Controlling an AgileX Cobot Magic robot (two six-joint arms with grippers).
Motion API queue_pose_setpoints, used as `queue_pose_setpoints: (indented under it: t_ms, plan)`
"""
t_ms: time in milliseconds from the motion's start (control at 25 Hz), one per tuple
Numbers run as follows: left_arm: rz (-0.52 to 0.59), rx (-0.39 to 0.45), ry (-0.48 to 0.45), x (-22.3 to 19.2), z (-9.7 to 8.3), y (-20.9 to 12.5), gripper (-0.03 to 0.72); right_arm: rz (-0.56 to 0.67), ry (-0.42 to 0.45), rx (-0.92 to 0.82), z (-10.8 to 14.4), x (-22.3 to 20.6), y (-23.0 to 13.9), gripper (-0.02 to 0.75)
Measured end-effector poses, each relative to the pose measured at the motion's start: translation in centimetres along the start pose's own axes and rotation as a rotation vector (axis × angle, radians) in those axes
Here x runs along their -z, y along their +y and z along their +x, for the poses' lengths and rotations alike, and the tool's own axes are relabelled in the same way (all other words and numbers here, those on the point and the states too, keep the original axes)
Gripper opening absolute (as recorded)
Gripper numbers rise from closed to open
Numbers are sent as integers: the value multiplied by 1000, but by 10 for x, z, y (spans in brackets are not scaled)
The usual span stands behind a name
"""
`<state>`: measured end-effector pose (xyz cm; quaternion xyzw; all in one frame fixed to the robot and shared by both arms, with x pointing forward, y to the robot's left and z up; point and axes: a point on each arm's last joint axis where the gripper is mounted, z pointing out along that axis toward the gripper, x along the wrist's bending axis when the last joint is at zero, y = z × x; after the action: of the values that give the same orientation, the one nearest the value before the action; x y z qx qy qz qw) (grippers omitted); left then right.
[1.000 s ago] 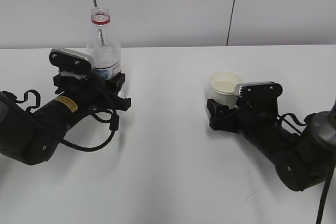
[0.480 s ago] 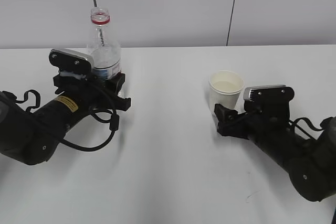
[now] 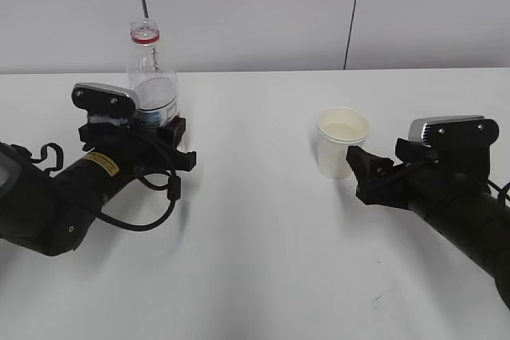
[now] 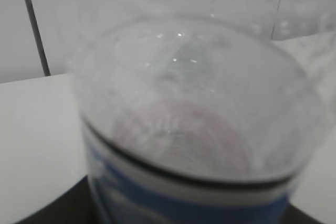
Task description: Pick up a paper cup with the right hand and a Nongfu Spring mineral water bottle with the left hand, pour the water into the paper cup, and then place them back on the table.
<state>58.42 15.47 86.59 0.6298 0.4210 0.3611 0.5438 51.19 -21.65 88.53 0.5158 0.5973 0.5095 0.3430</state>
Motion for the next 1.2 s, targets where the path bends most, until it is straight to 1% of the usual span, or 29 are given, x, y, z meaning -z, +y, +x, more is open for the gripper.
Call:
queue_pose_setpoints:
  t_ms: [120,480,520,560,720,760,920,1080,1200]
  plan:
    - [14,7,2,-1,0,-8,311,-17,9,3,1,9,6,603]
    - [9,13,6,-1,1,-10,316,-35,15,4,2,16,12,596]
    - [9,13,7,-1,1,-10,330,-35,15,4,2,16,12,596]
    - [8,14,8,-1,1,-10,361,-35,15,4,2,16,12,596]
    - [8,17,14,-1,1,-10,532,-35,15,4,2,16,12,596]
    - [8,17,14,-1,1,-10,561,-35,15,4,2,16,12,596]
    - [-6,16,15,1,1,-3,596,-35,15,4,2,16,12,596]
    - [-47,11,22,13,2,18,597,-49,19,4,3,17,16,596]
    - [-54,11,22,26,2,27,596,-75,28,6,4,19,23,596]
